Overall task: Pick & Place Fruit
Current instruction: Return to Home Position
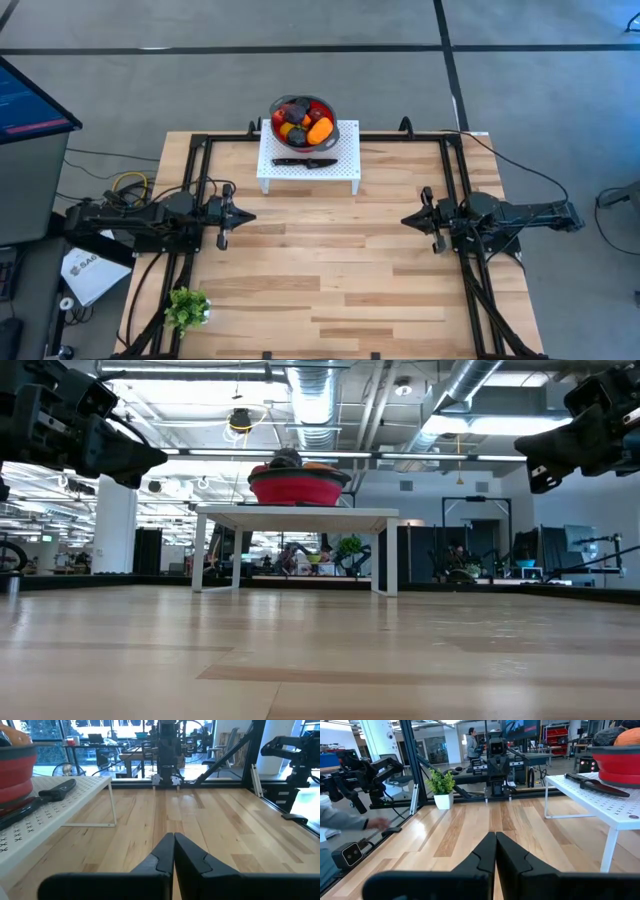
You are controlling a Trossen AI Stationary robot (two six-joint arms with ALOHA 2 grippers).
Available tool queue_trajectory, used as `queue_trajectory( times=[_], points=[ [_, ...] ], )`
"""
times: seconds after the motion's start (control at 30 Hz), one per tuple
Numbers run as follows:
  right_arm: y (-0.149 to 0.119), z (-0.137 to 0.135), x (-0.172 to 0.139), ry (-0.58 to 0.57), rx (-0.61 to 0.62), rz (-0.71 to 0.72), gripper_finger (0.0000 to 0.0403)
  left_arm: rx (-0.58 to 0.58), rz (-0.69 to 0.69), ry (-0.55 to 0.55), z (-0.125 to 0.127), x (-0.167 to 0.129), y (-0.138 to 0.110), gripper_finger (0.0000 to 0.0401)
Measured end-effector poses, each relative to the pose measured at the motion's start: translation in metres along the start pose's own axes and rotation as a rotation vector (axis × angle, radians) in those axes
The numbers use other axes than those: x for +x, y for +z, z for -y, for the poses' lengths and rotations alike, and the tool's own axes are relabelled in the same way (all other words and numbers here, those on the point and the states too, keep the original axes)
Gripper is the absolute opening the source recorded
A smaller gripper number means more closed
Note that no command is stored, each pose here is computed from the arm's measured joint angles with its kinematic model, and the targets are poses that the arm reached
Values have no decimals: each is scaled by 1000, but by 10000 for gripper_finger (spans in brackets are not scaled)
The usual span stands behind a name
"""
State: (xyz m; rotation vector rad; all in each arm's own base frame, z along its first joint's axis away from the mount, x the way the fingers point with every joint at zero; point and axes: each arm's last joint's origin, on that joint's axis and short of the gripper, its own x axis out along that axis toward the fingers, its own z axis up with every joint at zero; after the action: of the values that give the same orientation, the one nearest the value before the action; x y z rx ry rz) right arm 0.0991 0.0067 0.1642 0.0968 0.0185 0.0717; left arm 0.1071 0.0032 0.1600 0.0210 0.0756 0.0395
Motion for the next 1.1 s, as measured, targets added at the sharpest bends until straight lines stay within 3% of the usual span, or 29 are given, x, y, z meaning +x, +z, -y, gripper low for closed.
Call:
queue_trajectory(
  times=[1.1],
  points=[
    [0,0,0,0,0,-1,5,1,-3,-15,2,1,0,4]
  ],
)
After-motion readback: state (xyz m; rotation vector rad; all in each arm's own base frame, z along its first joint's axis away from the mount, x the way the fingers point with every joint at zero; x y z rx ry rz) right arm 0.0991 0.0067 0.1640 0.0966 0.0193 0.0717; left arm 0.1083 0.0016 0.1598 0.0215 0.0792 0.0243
